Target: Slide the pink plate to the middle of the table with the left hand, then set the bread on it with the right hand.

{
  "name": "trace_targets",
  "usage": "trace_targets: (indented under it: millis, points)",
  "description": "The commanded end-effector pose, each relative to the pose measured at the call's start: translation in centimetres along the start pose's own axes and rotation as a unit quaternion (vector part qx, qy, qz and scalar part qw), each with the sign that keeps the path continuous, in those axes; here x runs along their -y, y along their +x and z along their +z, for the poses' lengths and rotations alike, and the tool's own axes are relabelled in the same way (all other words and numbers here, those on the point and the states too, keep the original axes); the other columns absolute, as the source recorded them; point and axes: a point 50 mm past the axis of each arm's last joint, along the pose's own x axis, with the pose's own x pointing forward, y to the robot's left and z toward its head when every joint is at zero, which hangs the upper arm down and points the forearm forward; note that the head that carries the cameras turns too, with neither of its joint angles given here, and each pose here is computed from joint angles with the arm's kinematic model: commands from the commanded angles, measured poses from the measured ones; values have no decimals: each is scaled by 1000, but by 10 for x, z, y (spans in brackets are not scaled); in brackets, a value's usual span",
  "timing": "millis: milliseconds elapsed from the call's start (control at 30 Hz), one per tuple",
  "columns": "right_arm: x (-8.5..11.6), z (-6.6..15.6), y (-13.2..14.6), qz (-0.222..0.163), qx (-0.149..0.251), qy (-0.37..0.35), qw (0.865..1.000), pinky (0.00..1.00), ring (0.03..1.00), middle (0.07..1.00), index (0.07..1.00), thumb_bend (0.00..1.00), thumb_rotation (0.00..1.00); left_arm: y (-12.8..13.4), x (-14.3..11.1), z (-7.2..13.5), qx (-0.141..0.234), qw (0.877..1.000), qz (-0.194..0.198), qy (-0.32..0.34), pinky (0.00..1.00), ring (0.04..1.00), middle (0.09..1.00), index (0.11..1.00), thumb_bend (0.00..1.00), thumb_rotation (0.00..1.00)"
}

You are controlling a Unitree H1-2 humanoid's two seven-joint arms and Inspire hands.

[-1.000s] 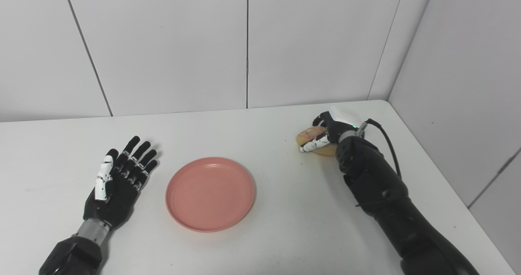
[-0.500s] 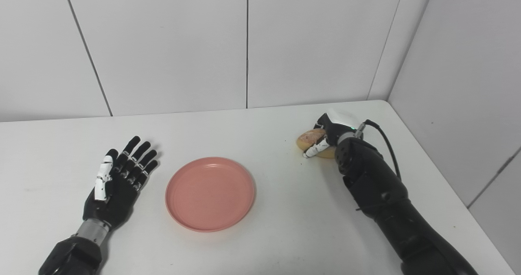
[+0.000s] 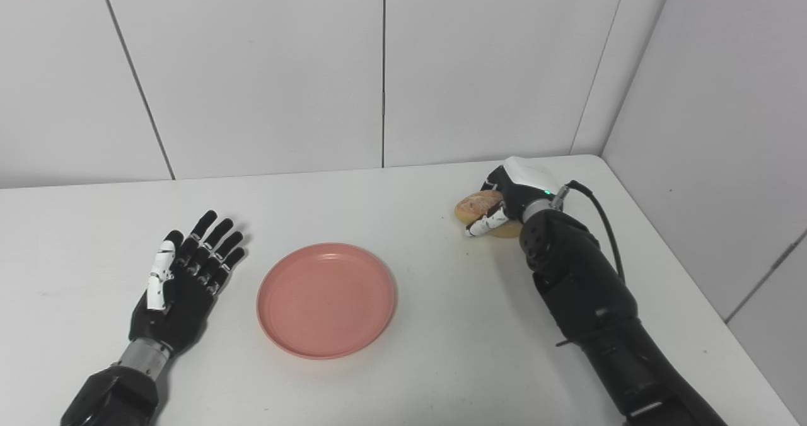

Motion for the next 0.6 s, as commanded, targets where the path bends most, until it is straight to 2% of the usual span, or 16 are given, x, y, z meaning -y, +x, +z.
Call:
trace_targets:
  millis: [0, 233, 533, 567]
  points:
    - [26, 13, -5, -43, 21, 2, 999, 350, 406, 465, 483, 495, 149, -10, -4, -20, -37, 999, 27, -1, 966, 937, 943, 936, 346, 1000]
    - [32, 38, -22, -57, 67, 5, 996, 328, 383, 444, 481, 497, 149, -10, 4, -22, -36, 999, 33, -6, 951, 927, 933, 925, 352, 1000]
    - [25, 85, -43, -64, 135, -6, 989, 306, 373, 440, 483, 498, 146, -8, 15, -26, -36, 999, 41, 2, 942, 921, 925, 917, 356, 1000]
    - [23, 94, -46, -63, 147, -5, 987, 279, 345, 418, 482, 498, 146, -8, 17, -25, -35, 999, 42, 2, 940, 917, 923, 917, 358, 1000]
